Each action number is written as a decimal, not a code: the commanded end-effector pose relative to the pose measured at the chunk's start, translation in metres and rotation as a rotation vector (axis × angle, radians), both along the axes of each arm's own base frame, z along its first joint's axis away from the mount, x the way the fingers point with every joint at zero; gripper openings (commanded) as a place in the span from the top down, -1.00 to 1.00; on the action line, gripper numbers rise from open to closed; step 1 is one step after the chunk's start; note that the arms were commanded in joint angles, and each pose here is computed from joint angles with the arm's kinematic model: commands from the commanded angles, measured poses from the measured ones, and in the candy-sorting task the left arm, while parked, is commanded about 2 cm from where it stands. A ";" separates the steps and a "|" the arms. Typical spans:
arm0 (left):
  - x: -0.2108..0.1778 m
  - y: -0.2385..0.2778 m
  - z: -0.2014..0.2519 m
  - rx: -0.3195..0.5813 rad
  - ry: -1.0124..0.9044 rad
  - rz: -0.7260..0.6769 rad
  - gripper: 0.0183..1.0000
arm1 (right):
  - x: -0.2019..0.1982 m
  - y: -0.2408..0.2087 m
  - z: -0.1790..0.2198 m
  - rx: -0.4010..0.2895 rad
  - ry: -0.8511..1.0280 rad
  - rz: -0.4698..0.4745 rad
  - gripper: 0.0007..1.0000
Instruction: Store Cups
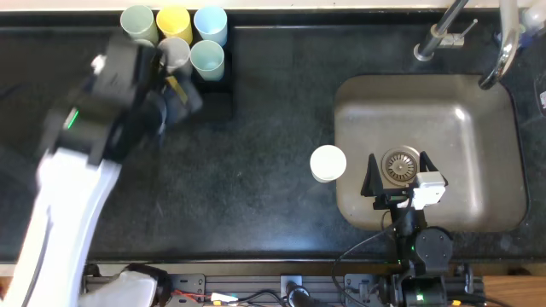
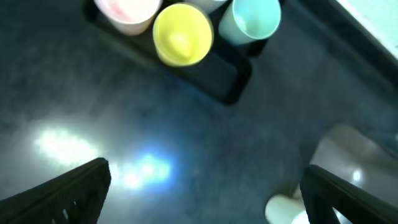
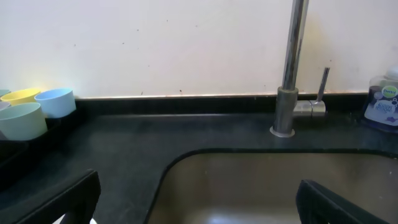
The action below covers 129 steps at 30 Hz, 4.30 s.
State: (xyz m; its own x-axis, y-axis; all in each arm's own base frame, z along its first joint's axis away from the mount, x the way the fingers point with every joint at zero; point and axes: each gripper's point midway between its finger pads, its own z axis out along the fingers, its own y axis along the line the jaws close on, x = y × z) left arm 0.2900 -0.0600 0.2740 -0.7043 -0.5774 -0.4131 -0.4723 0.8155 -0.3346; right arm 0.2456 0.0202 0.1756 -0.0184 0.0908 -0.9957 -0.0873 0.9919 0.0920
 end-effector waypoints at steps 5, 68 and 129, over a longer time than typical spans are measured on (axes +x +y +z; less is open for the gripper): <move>-0.026 0.017 -0.084 0.124 -0.407 -0.313 -1.00 | 0.000 0.002 -0.004 -0.003 0.000 0.009 -1.00; -0.046 0.032 -0.117 0.564 -0.950 -0.431 -1.00 | 0.000 0.002 -0.004 -0.003 0.000 0.009 -1.00; -0.046 0.032 -0.117 0.564 -0.950 -0.431 -1.00 | 0.031 0.062 -0.031 -0.377 1.346 0.311 -0.99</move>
State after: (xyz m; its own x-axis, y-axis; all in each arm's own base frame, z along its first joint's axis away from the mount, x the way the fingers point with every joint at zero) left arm 0.2443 -0.0296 0.1568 -0.0773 0.0456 -0.9960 0.1277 0.9912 0.0355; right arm 0.2659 0.0780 0.1419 -0.9381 -0.3083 -0.1578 -0.3171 0.9478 0.0334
